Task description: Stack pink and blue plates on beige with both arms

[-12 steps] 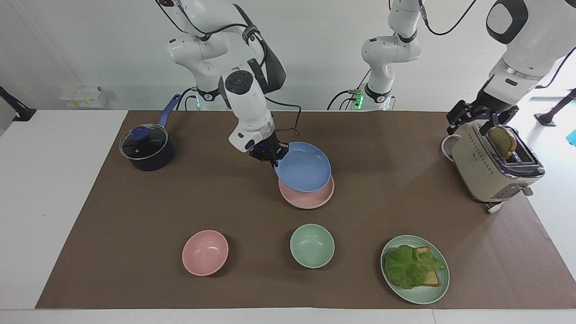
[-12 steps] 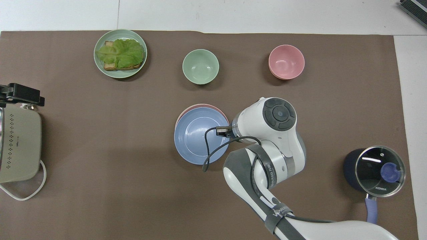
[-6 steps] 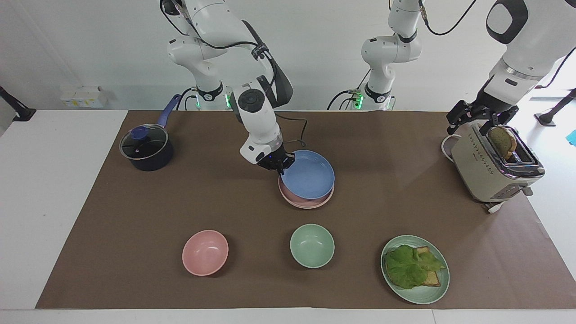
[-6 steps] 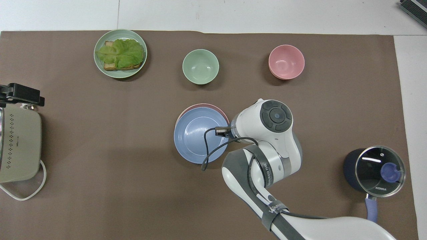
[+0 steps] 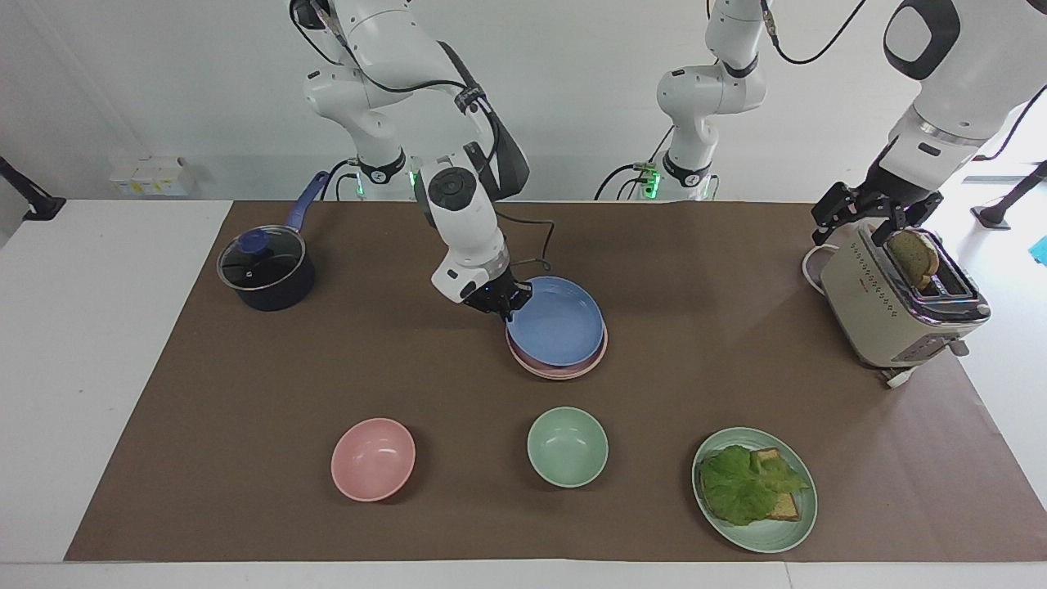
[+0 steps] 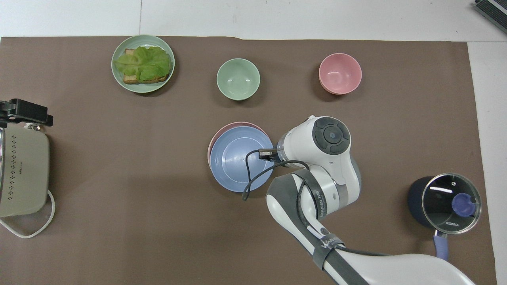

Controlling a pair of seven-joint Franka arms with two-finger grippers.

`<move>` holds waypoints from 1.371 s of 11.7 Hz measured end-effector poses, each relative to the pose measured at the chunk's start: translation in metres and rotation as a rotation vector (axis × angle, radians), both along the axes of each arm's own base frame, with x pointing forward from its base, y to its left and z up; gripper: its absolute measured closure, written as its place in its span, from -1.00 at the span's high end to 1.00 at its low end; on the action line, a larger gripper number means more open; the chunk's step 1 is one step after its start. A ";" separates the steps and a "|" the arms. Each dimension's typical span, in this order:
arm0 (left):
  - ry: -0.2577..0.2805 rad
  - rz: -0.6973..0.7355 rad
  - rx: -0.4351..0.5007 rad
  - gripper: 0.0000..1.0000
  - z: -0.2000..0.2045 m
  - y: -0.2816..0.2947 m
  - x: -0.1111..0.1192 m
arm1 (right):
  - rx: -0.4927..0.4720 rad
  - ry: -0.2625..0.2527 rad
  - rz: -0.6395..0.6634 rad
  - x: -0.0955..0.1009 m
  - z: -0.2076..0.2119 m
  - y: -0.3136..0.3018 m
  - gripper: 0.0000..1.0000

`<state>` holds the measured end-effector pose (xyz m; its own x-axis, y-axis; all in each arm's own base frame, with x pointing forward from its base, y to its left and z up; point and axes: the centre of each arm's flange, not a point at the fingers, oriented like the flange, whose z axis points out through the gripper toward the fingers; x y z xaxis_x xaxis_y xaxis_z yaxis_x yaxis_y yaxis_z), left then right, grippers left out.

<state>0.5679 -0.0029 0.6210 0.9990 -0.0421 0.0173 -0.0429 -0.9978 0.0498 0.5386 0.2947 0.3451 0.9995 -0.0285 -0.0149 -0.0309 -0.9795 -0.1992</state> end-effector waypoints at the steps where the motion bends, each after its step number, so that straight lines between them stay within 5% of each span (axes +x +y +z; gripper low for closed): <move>1: 0.000 0.000 0.000 1.00 0.000 0.000 0.000 | 0.001 -0.003 -0.001 0.001 0.000 0.000 -0.77; 2: 0.000 0.000 0.000 1.00 0.000 0.000 0.000 | 0.003 -0.007 -0.001 0.001 0.000 0.000 -0.62; 6: 0.000 0.000 0.000 1.00 0.000 0.000 0.000 | 0.003 -0.029 0.003 0.007 0.008 0.000 0.52; 8: 0.000 0.000 0.000 1.00 0.000 0.000 0.000 | -0.040 -0.084 0.017 0.020 0.022 -0.016 0.99; 12: 0.000 0.000 0.000 1.00 0.000 0.000 0.000 | -0.107 -0.119 -0.048 0.038 0.087 -0.099 1.00; 16: 0.000 0.000 0.000 1.00 0.000 0.000 0.000 | -0.146 -0.046 -0.088 0.029 0.143 -0.159 1.00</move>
